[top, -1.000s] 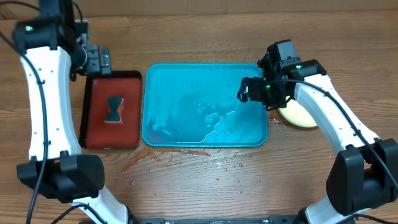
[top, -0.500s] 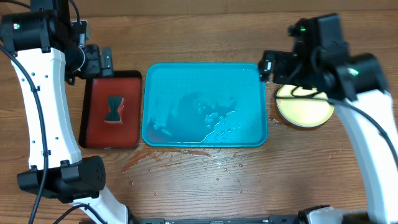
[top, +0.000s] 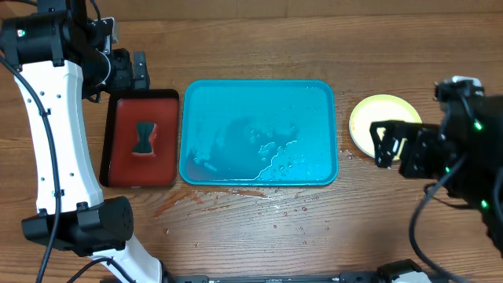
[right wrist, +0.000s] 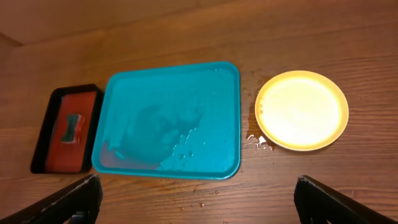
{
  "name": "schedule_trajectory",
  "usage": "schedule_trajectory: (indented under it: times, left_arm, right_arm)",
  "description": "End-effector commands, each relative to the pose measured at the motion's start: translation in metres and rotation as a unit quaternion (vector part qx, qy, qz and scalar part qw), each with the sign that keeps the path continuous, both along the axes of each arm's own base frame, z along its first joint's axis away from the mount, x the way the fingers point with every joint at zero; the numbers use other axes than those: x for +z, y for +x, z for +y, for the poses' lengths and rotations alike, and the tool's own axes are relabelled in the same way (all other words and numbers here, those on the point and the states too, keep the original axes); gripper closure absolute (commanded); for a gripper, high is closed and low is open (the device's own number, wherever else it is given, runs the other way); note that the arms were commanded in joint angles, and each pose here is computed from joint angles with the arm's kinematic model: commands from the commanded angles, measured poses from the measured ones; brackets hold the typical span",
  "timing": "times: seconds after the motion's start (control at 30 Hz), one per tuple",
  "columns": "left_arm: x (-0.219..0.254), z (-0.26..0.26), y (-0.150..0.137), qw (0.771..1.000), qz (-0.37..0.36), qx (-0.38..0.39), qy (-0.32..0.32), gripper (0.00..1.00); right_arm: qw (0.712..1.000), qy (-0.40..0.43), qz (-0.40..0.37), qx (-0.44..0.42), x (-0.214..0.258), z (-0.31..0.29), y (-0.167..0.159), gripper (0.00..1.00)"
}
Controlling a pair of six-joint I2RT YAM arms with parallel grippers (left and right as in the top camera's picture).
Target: Clean dirty plates on tray and stack at the side
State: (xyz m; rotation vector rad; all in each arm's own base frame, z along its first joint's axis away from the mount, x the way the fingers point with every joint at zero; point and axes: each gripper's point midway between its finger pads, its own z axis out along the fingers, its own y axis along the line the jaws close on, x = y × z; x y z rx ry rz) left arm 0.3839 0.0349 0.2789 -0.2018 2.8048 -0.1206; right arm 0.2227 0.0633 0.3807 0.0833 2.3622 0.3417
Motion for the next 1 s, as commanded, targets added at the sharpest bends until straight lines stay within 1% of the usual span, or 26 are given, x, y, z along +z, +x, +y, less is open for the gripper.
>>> schedule_trajectory:
  times: [0.0,0.2,0.3,0.37,0.4,0.47,0.67,0.73,0.77,0.97]
  left_arm:
    - [0.005,-0.004,0.000,1.000,-0.008,0.000,-0.010,0.00]
    - [0.005,-0.004,0.000,1.000,-0.008,0.000,-0.010,0.00]
    - [0.005,-0.004,0.000,1.000,-0.008,0.000,-0.010,0.00]
    - [0.005,-0.004,0.000,1.000,-0.008,0.000,-0.010,0.00]
    - [0.005,-0.004,0.000,1.000,-0.008,0.000,-0.010,0.00]
    - [0.005,-0.004,0.000,1.000,-0.008,0.000,-0.010,0.00]
    - [0.005,-0.004,0.000,1.000,-0.008,0.000,-0.010,0.00]
    - [0.005,-0.004,0.000,1.000,-0.008,0.000,-0.010,0.00]
    - [0.005,-0.004,0.000,1.000,-0.008,0.000,-0.010,0.00]
    - [0.005,-0.004,0.000,1.000,-0.008,0.000,-0.010,0.00]
  right_arm:
    - [1.000,-0.001,-0.013,-0.001,0.007,-0.003,-0.007,0.00]
    - [0.999,-0.005,0.040,0.006,-0.012,-0.002,-0.021,0.00]
    - [0.998,-0.004,0.055,0.001,-0.016,-0.005,-0.028,0.00]
    - [0.999,-0.019,0.042,-0.013,-0.014,-0.015,-0.026,0.00]
    - [0.999,-0.035,0.010,-0.023,-0.008,-0.024,-0.019,0.00]
    - [0.997,-0.053,-0.046,-0.015,0.003,-0.029,-0.008,0.00]
    - [0.981,-0.040,-0.189,-0.025,0.015,-0.030,0.013,0.00]
    - [0.973,-0.032,-0.229,-0.024,0.008,-0.028,0.019,0.00]
    - [0.965,-0.023,-0.260,-0.018,-0.005,-0.024,0.025,0.00]
    - [0.943,0.001,-0.334,0.006,-0.067,-0.012,0.035,0.00]
